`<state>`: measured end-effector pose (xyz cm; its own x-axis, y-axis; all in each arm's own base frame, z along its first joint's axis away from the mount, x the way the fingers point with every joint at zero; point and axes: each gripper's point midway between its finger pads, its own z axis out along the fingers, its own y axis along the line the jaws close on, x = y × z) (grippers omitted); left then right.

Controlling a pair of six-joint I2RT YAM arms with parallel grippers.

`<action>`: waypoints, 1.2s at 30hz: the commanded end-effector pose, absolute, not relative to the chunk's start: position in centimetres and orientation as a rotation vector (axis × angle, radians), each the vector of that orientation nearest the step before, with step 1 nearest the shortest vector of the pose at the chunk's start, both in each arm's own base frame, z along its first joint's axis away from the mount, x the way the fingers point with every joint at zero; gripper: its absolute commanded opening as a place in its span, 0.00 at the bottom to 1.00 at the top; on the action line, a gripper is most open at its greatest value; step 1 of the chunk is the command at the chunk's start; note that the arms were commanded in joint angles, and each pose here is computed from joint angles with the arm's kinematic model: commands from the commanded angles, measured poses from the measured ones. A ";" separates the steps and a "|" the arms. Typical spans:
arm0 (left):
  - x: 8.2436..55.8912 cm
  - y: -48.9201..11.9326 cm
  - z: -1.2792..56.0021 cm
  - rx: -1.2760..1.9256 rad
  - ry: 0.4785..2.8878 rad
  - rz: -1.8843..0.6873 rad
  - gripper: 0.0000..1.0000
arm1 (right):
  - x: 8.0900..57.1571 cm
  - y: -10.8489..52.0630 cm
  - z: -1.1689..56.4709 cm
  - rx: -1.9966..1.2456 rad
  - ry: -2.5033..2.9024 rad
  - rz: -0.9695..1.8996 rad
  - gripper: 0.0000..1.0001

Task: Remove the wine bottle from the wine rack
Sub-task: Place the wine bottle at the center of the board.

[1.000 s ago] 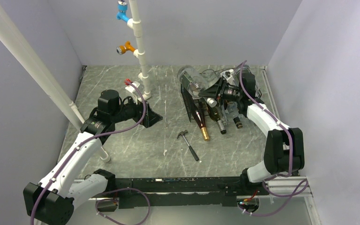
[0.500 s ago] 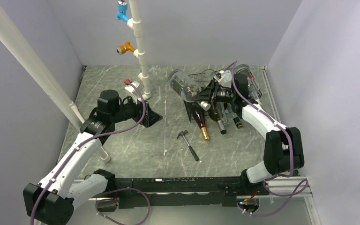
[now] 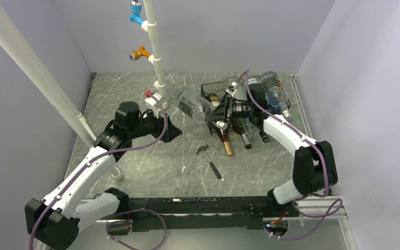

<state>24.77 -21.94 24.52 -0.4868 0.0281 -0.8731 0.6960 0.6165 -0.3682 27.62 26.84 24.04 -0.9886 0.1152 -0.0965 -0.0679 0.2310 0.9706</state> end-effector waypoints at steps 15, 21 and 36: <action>22.5 -23.5 18.9 0.285 2.111 -0.983 0.41 | 22.1 29.6 26.6 -0.576 2.245 1.731 0.00; 21.9 -23.9 17.4 0.262 2.136 -1.003 0.40 | 20.6 29.9 24.3 -0.688 2.320 1.632 0.00; 18.8 -25.0 12.8 0.240 2.238 -1.110 0.40 | 18.9 29.5 19.8 -0.961 2.489 1.275 0.00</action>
